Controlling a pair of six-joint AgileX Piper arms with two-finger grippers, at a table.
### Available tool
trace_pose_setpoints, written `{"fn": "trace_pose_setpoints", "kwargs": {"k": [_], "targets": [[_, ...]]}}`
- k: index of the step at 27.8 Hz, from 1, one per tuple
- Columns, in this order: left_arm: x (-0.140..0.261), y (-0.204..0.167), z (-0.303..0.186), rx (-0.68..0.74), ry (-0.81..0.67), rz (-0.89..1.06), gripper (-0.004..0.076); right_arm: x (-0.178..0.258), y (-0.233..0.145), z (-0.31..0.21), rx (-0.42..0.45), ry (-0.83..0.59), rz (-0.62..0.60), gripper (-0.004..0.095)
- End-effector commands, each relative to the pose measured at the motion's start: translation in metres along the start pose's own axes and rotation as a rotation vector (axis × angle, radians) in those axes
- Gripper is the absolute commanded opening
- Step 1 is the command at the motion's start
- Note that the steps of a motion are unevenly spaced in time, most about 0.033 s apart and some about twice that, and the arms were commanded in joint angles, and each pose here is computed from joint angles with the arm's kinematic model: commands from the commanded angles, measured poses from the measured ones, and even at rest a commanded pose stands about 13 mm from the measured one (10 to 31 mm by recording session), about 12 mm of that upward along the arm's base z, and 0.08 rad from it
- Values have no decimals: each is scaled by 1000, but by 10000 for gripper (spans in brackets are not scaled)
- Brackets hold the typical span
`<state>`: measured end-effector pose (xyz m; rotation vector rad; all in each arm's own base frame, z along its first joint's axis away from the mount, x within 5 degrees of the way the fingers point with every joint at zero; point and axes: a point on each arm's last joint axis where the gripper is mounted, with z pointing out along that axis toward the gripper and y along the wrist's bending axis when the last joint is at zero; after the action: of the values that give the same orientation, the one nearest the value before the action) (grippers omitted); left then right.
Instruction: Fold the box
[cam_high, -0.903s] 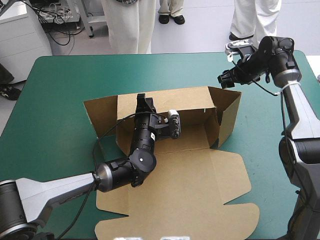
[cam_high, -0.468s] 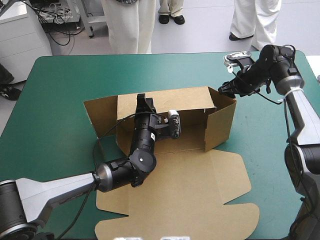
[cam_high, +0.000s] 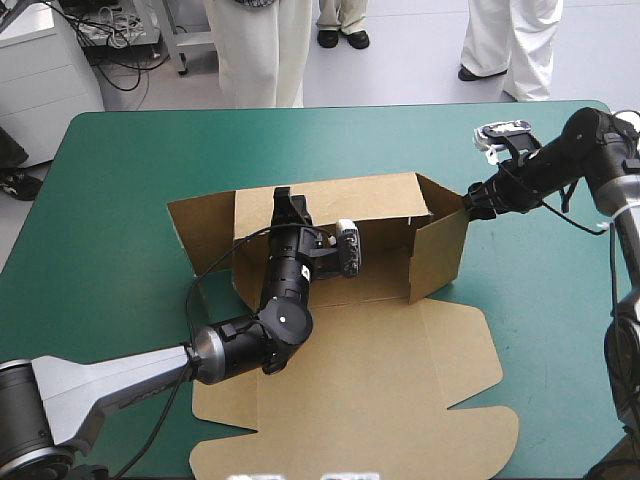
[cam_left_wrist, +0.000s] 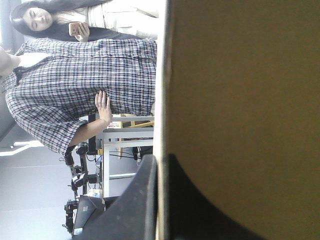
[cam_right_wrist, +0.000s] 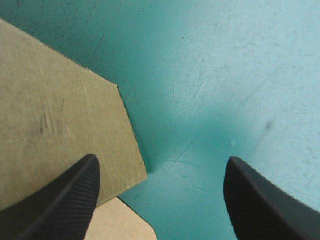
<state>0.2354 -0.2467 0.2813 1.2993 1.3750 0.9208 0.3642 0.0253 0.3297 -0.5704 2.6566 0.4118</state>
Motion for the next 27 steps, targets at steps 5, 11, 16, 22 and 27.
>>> {"fn": "trace_pose_setpoints", "kwargs": {"k": [5, 11, 16, 22, 27], "targets": [[-3, 27, -11, -117, -47, -2, -32, 7, 16, -21, -85, -83, -49, 639], [-3, 27, -11, -117, -47, -2, -32, 19, 20, -13, -131, -60, -55, 639], [-3, 27, -11, -117, -47, -2, -32, 30, 26, -8, -177, -54, -72, 639], [-3, 27, -11, -117, -48, -2, -32, 34, 33, -6, -215, -62, -86, 639], [-3, 27, -11, -117, -48, -2, -32, 31, 48, -1, -260, -65, -137, 639]]}}
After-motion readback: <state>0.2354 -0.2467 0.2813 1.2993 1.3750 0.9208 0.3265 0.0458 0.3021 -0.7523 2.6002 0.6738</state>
